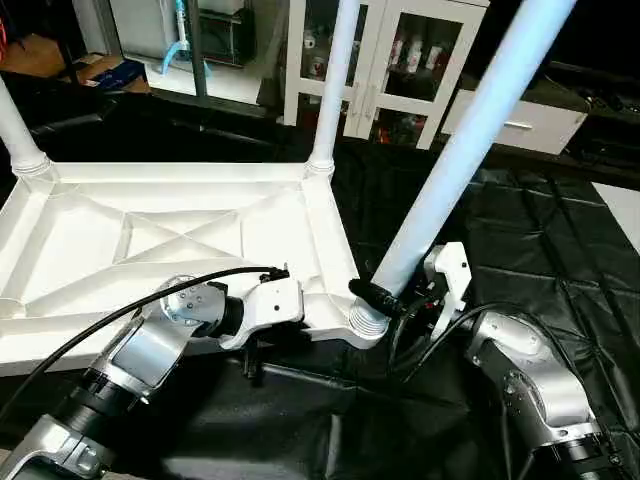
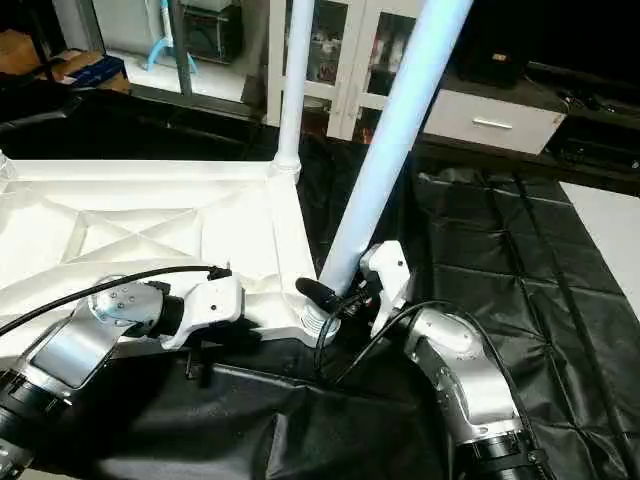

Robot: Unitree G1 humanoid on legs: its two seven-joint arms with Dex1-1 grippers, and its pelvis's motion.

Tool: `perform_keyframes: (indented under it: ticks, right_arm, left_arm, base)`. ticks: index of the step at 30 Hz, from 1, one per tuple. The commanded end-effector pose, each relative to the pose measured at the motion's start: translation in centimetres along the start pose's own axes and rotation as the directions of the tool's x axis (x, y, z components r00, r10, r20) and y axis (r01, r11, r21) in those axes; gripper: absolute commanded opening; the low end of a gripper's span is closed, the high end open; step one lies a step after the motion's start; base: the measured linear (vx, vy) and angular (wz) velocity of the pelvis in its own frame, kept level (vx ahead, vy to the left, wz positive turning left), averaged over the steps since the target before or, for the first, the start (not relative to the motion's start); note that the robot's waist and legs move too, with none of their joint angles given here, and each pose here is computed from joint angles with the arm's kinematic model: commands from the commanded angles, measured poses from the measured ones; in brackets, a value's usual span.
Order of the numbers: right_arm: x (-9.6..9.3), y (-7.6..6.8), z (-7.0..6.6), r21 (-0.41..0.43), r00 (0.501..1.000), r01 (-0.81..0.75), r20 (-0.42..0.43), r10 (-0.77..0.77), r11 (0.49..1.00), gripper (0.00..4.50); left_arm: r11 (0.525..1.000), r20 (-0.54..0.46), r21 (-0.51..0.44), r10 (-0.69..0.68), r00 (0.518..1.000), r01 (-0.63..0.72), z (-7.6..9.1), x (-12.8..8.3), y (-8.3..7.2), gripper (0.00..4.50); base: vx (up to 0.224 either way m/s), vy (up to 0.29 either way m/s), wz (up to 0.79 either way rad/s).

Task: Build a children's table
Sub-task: Insert table leg to table base

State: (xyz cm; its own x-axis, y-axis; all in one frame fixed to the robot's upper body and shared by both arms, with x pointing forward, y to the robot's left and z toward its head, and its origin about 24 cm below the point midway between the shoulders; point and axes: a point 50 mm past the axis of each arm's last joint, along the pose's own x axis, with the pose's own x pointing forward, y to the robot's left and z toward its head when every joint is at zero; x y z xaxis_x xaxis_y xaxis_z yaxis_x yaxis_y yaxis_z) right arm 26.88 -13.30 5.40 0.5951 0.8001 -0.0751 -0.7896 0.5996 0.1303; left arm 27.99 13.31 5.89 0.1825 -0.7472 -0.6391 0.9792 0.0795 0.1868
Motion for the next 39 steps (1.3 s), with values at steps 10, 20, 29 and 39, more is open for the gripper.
perform_keyframes:
  ticks: [10, 20, 29, 39]
  right_arm:
    - [-2.4, -1.4, -5.7, 0.044, 0.943, 0.253, -0.236, -0.236, 0.966, 1.86]
    - [-2.6, -5.5, -5.8, 0.007, 0.623, 0.770, -0.223, -0.750, 0.638, 1.86]
    - [-1.9, -7.2, -5.3, -0.114, 0.271, 0.949, -0.180, -0.946, 0.293, 1.86]
    - [-0.5, -7.5, -4.5, -0.088, 0.234, 0.965, -0.133, -0.963, 0.247, 1.86]
  left_arm:
    - [0.998, -0.005, -0.059, 0.027, 1.000, -0.028, -0.4, 0.4, -0.2, 0.00]
    - [0.915, 0.079, -0.295, 0.311, 0.947, -0.276, 4.0, 1.7, 2.8, 0.00]
    - [0.794, 0.084, -0.427, 0.510, 0.856, -0.432, 8.2, 4.0, 4.4, 0.00]
    - [0.768, 0.022, -0.435, 0.530, 0.848, -0.470, 7.8, 3.8, 4.4, 0.00]
  base:
    - [0.000, 0.000, 0.00]
    - [0.000, 0.000, 0.00]
    - [0.006, -0.001, 0.00]
    - [0.027, -0.012, 0.02]
